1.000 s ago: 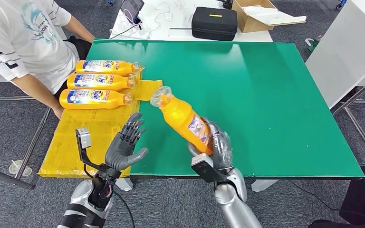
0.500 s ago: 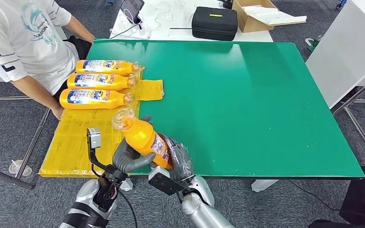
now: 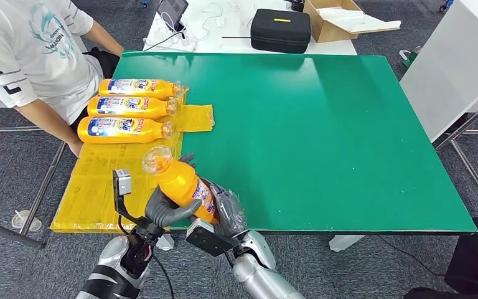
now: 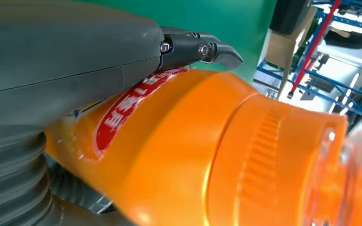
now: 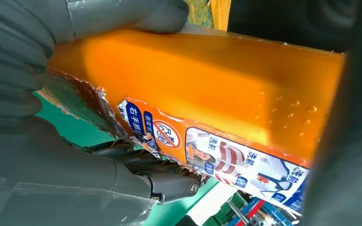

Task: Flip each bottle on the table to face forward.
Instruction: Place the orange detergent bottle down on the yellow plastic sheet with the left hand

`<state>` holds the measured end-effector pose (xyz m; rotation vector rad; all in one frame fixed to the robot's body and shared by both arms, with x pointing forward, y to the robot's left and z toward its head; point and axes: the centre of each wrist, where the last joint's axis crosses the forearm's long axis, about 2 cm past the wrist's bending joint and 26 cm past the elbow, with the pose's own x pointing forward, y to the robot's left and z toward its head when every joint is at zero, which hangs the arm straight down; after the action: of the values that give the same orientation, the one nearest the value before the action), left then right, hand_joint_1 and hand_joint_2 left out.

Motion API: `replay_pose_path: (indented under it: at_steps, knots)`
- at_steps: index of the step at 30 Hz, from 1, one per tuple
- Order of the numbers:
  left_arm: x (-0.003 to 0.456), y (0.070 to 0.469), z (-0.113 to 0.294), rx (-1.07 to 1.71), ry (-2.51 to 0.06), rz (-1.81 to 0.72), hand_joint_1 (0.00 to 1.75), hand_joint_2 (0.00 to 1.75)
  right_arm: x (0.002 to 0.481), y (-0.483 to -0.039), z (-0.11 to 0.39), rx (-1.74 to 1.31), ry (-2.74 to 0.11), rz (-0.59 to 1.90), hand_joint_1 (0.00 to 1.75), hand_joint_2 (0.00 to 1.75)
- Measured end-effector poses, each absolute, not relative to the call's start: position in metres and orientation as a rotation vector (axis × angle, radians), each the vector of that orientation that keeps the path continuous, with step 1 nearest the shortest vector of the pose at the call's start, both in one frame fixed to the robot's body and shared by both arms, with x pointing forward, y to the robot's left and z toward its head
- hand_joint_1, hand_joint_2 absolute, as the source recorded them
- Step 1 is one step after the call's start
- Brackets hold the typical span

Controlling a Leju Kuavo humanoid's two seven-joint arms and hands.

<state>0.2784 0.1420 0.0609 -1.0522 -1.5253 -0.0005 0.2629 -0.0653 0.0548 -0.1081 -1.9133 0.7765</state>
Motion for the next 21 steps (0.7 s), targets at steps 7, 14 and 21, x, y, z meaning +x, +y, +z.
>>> replay_pose_path:
  at_steps: [7, 14, 21]
  knots:
    - [0.2794, 0.1444, 0.0597, -1.034, -1.529, 0.008, 0.75, 1.75, 0.2605, -0.0601, 0.0535, -0.087, -1.895, 0.808, 1.75, 1.75]
    - [0.2788, 0.1455, 0.0591, -1.007, -1.549, 0.007, 1.75, 1.75, 0.2608, -0.0588, 0.0529, -0.078, -1.885, 0.802, 1.75, 1.75]
    - [0.2787, 0.1454, 0.0632, -0.994, -1.577, 0.029, 1.75, 1.75, 0.2614, -0.0585, 0.0536, -0.068, -1.894, 0.786, 0.27, 1.75]
